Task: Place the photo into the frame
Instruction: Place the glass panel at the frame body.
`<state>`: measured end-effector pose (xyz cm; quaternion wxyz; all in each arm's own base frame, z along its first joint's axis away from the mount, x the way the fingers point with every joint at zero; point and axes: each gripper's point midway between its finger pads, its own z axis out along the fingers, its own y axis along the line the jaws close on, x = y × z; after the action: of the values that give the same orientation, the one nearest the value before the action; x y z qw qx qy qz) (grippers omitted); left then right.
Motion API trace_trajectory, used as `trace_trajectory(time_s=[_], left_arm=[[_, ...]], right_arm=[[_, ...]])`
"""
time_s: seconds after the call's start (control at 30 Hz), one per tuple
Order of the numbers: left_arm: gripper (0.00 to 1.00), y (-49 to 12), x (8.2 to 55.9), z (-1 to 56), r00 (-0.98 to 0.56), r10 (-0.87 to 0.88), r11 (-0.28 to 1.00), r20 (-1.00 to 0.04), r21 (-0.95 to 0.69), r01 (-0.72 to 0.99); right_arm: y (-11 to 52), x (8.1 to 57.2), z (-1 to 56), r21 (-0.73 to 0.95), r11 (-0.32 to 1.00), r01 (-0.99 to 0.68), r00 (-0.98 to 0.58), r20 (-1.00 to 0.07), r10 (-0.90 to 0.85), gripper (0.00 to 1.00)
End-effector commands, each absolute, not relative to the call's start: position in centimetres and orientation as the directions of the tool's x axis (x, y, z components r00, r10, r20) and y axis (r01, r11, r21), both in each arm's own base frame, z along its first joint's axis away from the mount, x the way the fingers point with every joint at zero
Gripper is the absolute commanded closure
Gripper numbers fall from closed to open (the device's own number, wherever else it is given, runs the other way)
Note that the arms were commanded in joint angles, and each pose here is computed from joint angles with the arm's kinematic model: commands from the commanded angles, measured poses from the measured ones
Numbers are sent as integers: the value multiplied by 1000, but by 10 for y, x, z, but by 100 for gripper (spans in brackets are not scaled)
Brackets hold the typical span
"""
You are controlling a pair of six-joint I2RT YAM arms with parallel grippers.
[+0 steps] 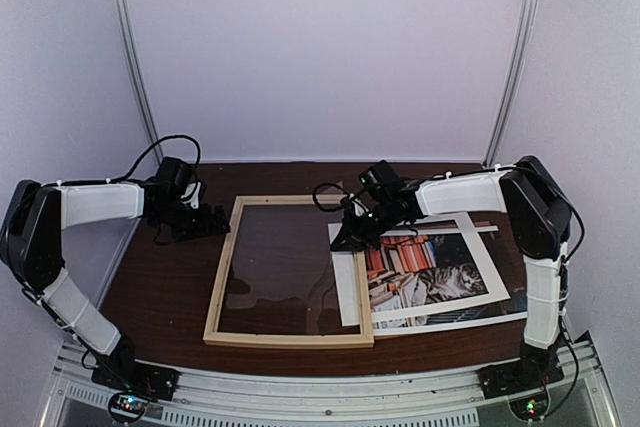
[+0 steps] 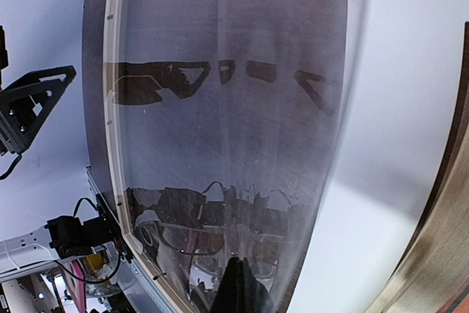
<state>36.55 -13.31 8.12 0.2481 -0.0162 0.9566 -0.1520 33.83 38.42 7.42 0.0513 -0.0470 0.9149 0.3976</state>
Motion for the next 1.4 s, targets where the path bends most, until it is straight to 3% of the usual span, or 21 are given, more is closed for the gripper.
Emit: trace_trajectory(time_s=[0.0, 1.37], left_arm=[[2, -138, 379, 93, -850, -103, 952, -517, -297, 66], [2, -132, 380, 93, -848, -102, 963, -520, -265, 47]], right_arm=[[381, 342, 96, 719, 675, -163, -982, -186, -39, 100], [379, 342, 96, 716, 681, -153, -982, -187, -23, 100]])
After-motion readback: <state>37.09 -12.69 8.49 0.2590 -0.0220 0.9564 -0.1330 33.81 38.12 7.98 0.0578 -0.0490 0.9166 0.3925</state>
